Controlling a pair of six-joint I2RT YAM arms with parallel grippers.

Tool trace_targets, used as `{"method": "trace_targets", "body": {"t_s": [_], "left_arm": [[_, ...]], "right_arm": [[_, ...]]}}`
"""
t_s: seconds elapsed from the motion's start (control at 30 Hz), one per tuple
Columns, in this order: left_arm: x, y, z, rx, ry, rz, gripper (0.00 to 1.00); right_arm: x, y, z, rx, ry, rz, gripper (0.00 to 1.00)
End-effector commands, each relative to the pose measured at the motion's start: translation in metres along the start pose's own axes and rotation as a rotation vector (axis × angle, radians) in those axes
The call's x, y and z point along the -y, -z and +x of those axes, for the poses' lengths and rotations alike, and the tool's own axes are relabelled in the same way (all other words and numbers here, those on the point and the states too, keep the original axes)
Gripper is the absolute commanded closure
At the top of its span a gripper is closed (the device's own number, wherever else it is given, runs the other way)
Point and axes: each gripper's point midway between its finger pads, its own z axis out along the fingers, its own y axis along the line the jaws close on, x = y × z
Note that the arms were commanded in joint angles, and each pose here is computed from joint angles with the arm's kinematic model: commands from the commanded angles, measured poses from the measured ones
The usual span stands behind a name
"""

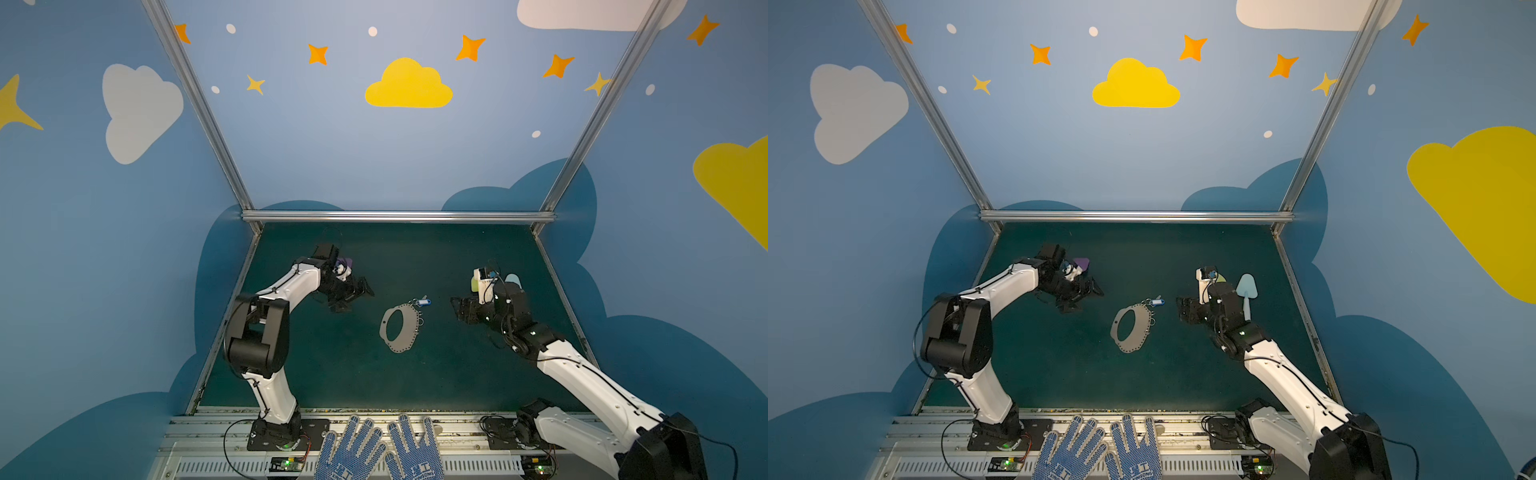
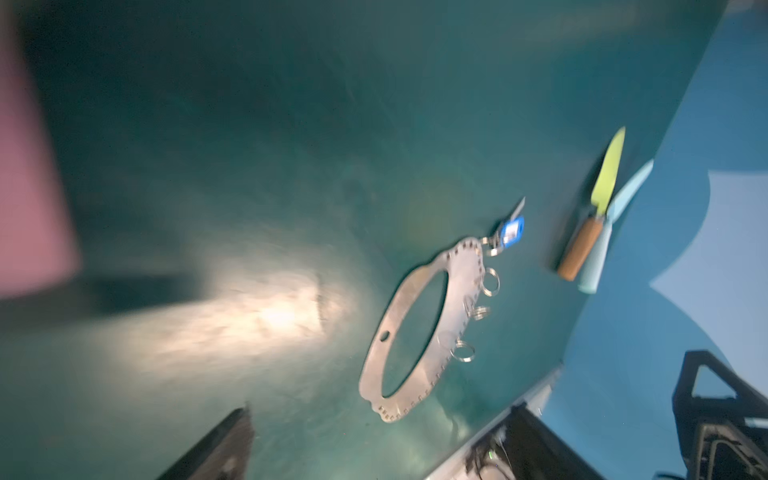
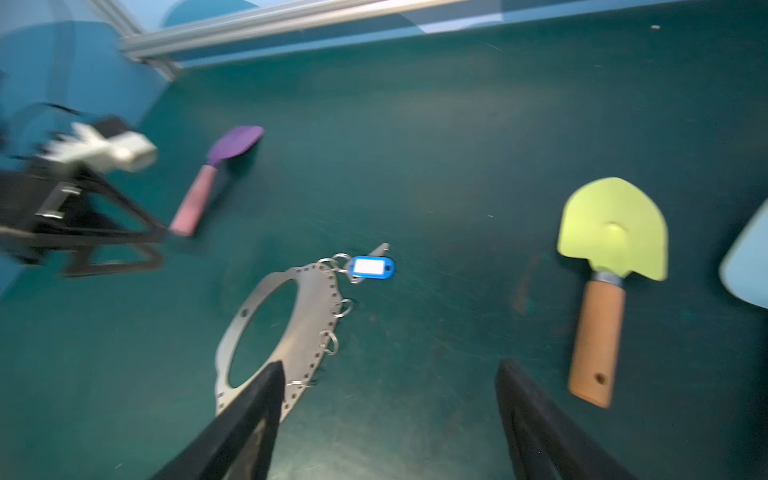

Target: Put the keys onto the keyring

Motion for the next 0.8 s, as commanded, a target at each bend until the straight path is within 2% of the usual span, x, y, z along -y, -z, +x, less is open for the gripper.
{"method": "trace_targets", "body": {"t_s": [0.0, 0.1, 0.2, 0.27, 0.37, 0.5, 0.63, 0.7, 0.77], "left_arm": [[-0.02, 0.034, -0.029, 0.188, -0.009, -0.168, 0.0], [-0.038, 0.074, -0.06, 0.439, -0.044, -0.337, 0.0], [-0.042, 0.099, -0.077, 0.647, -0.14, -0.376, 0.0], [-0.059, 0.111, -0.084, 0.783, -0.139, -0.45, 0.0], [-0.088, 0.116, -0.088, 0.838, -0.186, -0.592, 0.0], [-0.113, 0.115, -0.094, 0.872, -0.207, -0.664, 0.0], [-0.116, 0.116, -0.1, 0.957, -0.262, -0.624, 0.0], [-0.115, 0.121, -0.102, 0.987, -0.311, -0.652, 0.0], [-0.108, 0.127, -0.105, 1.061, -0.34, -0.578, 0.0]], "right_arm": [[0.031, -0.005, -0.014, 0.002, 0.018, 0.198, 0.17], [0.069, -0.015, -0.012, -0.03, 0.046, 0.424, 0.16], [0.098, -0.025, -0.014, -0.02, 0.117, 0.594, 0.15], [0.119, -0.029, -0.012, -0.016, 0.143, 0.694, 0.15], [0.143, -0.03, -0.017, -0.018, 0.15, 0.793, 0.14], [0.162, -0.038, -0.016, 0.041, 0.149, 0.788, 0.14], [0.173, -0.046, -0.002, 0.139, 0.111, 0.698, 0.14], [0.173, -0.048, -0.004, 0.167, 0.153, 0.672, 0.14], [0.168, -0.049, -0.009, 0.242, 0.179, 0.608, 0.14]]}}
